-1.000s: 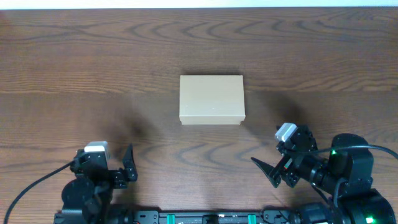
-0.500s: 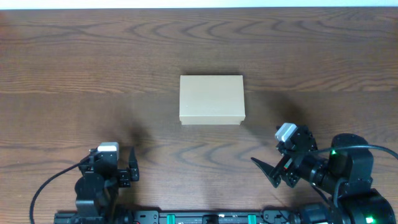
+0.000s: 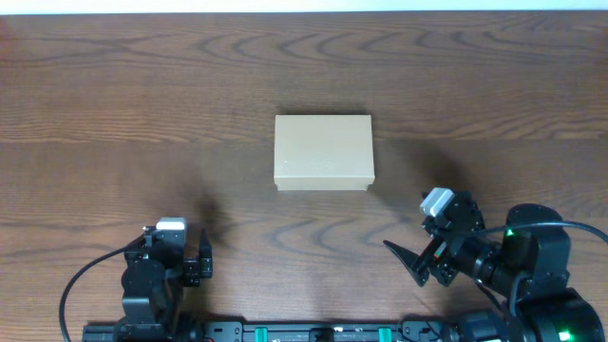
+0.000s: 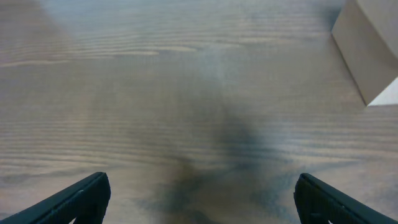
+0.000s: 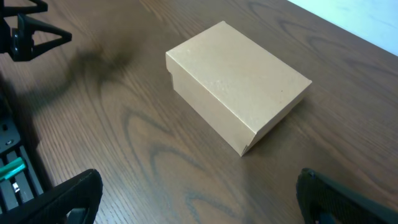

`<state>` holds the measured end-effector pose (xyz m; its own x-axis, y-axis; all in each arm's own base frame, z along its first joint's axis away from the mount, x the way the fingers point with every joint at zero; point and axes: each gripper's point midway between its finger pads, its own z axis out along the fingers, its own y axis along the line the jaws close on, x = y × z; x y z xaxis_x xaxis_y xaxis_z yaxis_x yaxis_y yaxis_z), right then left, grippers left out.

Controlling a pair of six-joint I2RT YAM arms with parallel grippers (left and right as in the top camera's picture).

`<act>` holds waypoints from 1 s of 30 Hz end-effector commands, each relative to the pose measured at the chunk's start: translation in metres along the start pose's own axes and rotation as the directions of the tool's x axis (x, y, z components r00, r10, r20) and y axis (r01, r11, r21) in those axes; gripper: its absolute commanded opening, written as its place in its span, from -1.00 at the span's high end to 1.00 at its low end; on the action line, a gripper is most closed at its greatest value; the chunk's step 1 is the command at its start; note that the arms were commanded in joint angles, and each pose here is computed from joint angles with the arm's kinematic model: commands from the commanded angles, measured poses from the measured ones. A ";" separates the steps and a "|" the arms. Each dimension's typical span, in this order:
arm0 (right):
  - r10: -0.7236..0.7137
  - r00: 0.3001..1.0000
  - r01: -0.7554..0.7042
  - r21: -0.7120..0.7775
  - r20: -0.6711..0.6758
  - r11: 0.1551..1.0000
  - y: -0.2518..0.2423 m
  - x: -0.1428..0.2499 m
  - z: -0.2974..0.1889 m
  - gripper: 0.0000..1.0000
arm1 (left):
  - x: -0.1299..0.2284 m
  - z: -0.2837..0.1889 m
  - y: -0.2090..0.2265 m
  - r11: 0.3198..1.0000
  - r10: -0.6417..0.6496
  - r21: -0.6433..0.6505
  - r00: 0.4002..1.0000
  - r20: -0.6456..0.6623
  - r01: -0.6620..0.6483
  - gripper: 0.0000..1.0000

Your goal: Pack container

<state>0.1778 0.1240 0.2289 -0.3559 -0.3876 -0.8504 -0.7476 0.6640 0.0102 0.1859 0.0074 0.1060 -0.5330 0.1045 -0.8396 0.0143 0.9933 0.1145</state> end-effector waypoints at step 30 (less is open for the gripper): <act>0.022 1.000 -0.022 0.006 -0.002 1.000 -0.002 0.001 0.000 -0.98 | 0.033 0.020 0.012 0.972 -0.215 -0.105 0.975 -0.058 0.208 -0.91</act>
<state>0.1778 0.1239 0.2288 -0.3563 -0.3878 -0.8501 -0.7474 0.6643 0.0103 0.1864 0.0232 0.0732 -0.5671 -0.1013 -0.8174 -0.1740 0.9847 -0.0013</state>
